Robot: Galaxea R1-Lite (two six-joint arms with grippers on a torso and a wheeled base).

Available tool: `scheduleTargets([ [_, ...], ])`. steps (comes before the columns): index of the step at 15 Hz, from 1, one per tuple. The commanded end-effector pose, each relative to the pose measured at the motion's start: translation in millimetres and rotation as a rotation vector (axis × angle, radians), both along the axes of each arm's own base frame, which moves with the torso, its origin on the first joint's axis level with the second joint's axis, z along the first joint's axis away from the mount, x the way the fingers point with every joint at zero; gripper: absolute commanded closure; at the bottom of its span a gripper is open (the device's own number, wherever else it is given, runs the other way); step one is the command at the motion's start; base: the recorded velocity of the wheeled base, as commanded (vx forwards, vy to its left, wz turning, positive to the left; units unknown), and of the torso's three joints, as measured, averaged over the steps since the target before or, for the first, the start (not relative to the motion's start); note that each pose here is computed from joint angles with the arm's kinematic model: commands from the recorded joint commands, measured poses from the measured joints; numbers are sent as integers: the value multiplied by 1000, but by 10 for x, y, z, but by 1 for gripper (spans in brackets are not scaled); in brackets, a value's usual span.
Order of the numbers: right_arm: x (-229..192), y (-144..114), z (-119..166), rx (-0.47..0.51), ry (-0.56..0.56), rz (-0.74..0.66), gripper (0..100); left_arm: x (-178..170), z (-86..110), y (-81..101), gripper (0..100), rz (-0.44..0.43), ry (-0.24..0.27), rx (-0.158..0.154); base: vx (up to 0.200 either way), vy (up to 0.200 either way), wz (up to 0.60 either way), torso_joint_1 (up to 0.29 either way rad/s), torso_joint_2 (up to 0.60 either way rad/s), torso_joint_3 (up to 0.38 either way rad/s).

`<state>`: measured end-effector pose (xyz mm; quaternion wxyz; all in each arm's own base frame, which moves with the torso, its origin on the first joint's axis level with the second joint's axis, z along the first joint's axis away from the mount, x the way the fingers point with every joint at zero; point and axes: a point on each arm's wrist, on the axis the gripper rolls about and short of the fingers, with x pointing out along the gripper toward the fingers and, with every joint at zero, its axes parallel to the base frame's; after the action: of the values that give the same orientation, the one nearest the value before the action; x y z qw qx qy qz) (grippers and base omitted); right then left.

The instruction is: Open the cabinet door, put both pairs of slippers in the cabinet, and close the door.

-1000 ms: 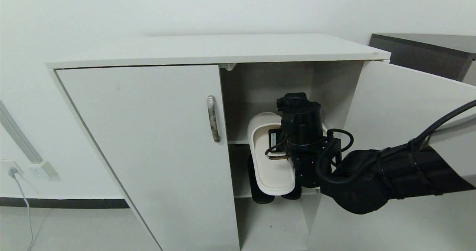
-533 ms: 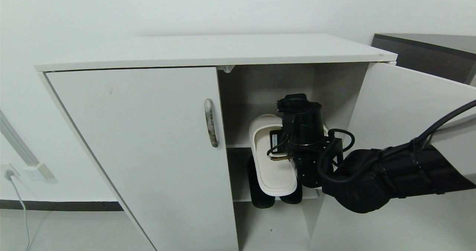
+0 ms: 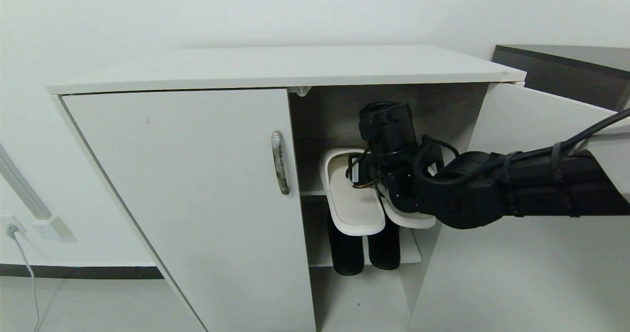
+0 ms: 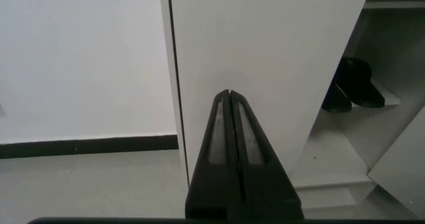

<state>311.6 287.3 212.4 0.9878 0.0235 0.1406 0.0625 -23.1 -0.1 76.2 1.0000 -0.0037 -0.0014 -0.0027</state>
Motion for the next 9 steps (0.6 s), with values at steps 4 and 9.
scheduleTargets([
  [4,263,133,-91,-17,-24,-26,100,1,0,0,100,1,1,-2,0,0,0,0,0,0],
  [9,535,89,-69,-49,-67,-72,100,1,0,0,100,2,1,-2,0,0,0,0,0,0],
])
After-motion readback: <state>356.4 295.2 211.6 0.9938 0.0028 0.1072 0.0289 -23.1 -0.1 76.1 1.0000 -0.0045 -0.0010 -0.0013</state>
